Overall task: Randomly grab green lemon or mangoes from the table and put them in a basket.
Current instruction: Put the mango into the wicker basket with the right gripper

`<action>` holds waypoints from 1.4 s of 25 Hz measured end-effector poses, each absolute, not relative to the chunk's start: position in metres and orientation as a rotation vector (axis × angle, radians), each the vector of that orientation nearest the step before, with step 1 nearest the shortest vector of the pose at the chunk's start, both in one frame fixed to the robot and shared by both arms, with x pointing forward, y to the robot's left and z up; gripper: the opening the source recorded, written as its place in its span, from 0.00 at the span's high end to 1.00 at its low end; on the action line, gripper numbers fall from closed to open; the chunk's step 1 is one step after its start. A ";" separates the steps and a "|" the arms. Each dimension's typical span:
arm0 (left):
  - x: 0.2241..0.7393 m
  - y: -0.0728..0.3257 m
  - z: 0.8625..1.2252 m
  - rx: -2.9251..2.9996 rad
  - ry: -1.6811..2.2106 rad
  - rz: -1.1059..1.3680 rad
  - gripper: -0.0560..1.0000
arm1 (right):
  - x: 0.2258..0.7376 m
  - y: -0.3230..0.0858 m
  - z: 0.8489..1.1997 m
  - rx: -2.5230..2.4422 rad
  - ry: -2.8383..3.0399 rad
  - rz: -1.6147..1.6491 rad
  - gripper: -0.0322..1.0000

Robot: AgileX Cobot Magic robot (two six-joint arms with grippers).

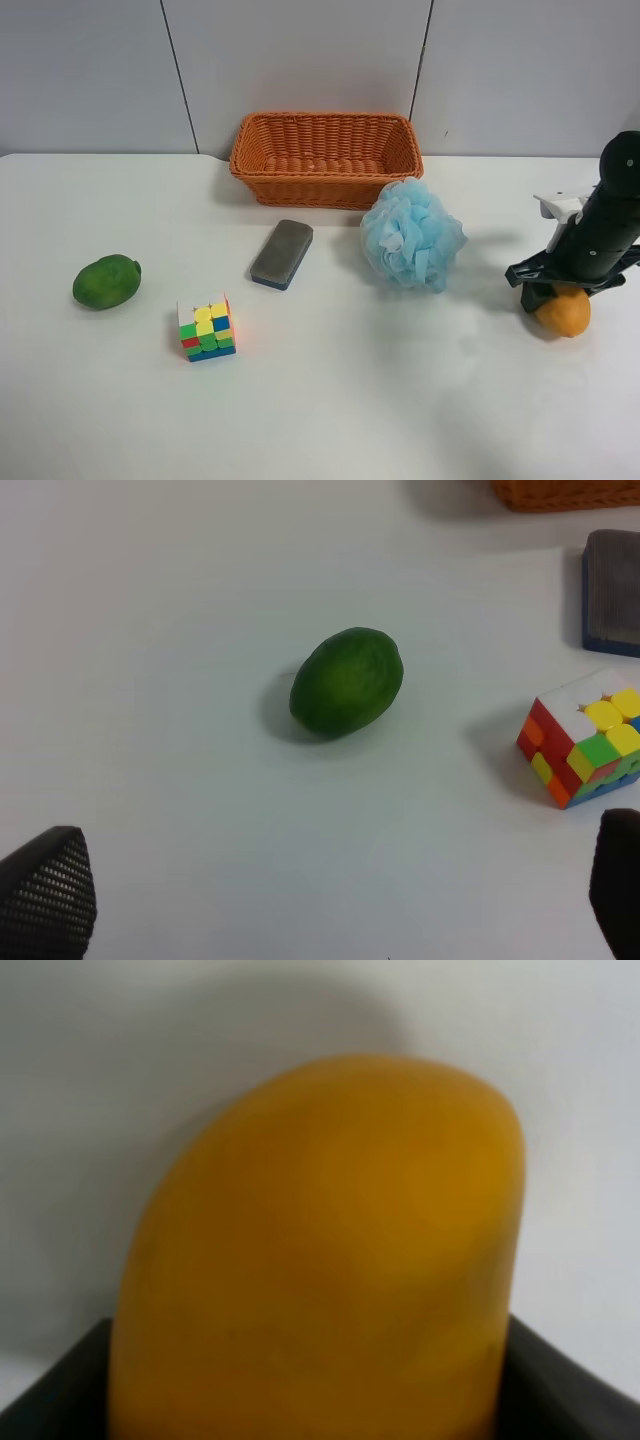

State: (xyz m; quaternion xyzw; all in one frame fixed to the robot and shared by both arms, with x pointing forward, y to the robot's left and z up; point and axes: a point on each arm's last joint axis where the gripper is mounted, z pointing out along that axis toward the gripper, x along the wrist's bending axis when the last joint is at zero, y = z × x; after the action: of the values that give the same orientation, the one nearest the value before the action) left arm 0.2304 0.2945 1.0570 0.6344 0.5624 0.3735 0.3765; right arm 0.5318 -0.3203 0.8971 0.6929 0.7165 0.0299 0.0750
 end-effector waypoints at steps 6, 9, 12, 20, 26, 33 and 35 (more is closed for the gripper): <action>0.230 0.295 1.057 1.623 1.438 0.955 0.01 | 0.534 -0.319 0.943 2.100 2.095 0.146 0.37; 0.230 0.295 1.057 1.623 1.438 0.955 0.01 | 0.540 -0.318 0.976 2.122 2.062 0.194 0.37; 0.230 0.295 1.057 1.623 1.438 0.955 0.01 | 0.547 -0.315 1.009 2.150 2.031 0.270 0.37; 0.230 0.295 1.057 1.623 1.438 0.955 0.01 | 0.567 -0.296 1.079 2.072 2.033 0.424 0.37; 0.230 0.295 1.057 1.623 1.439 0.956 0.01 | 0.589 -0.256 1.118 1.888 2.088 0.565 0.37; 0.230 0.295 1.057 1.623 1.439 0.956 0.01 | 0.637 -0.204 1.115 1.750 2.173 0.640 0.37; 0.230 0.295 1.057 1.623 1.439 0.956 0.01 | 0.651 -0.189 1.105 1.722 2.200 0.648 0.37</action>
State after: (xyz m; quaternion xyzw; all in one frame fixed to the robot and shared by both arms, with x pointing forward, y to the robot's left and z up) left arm 0.2304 0.2946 1.0570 0.6344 0.5624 0.3736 0.3764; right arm 0.6509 -0.1890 1.1048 0.5949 0.7599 0.2237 0.1364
